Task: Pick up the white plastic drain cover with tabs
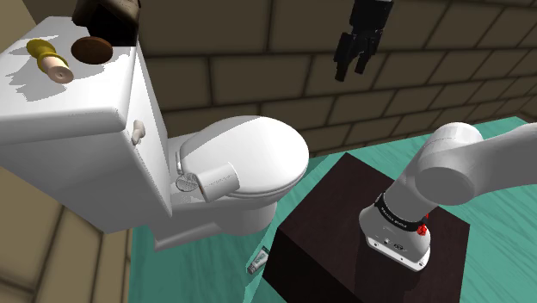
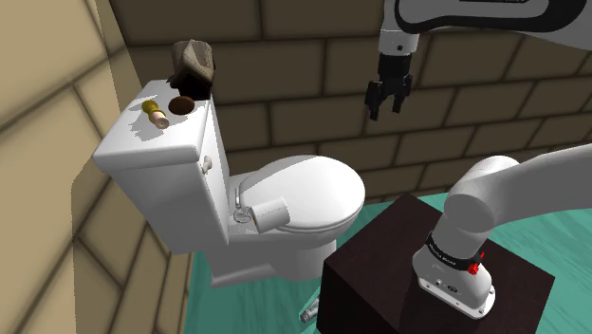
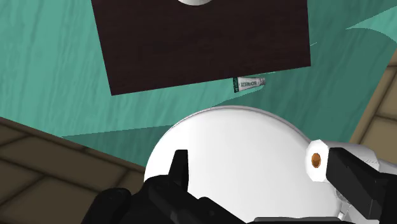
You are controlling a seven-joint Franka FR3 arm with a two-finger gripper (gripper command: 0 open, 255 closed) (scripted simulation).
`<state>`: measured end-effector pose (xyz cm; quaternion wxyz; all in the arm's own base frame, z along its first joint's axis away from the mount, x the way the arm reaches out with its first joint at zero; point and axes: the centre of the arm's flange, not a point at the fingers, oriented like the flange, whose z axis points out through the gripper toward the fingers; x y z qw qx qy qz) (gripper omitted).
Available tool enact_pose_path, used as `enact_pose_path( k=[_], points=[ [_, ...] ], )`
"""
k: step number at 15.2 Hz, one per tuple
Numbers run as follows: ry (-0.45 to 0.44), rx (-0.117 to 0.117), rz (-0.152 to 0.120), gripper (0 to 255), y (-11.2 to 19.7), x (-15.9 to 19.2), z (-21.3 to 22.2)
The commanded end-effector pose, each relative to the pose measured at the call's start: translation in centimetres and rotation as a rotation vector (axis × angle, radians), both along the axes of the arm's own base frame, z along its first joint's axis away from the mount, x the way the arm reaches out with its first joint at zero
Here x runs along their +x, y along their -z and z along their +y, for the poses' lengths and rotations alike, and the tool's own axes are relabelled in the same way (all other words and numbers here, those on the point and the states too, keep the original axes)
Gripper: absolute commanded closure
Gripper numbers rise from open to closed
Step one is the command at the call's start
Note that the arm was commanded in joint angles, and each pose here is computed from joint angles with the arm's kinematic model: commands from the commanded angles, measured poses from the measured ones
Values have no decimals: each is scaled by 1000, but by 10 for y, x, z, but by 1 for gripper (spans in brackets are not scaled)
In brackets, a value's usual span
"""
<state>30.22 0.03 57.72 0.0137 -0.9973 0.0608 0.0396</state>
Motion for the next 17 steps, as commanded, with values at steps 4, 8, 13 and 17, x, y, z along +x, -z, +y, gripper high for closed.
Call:
enact_pose_path(
  k=[4,8,13,17],
  points=[
    [61,-6,-8,0,25,8,30],
    [143,-14,-18,0,58,22,68],
    [245,-25,-30,0,99,43,114],
    [327,-33,-40,0,133,64,148]
  ],
)
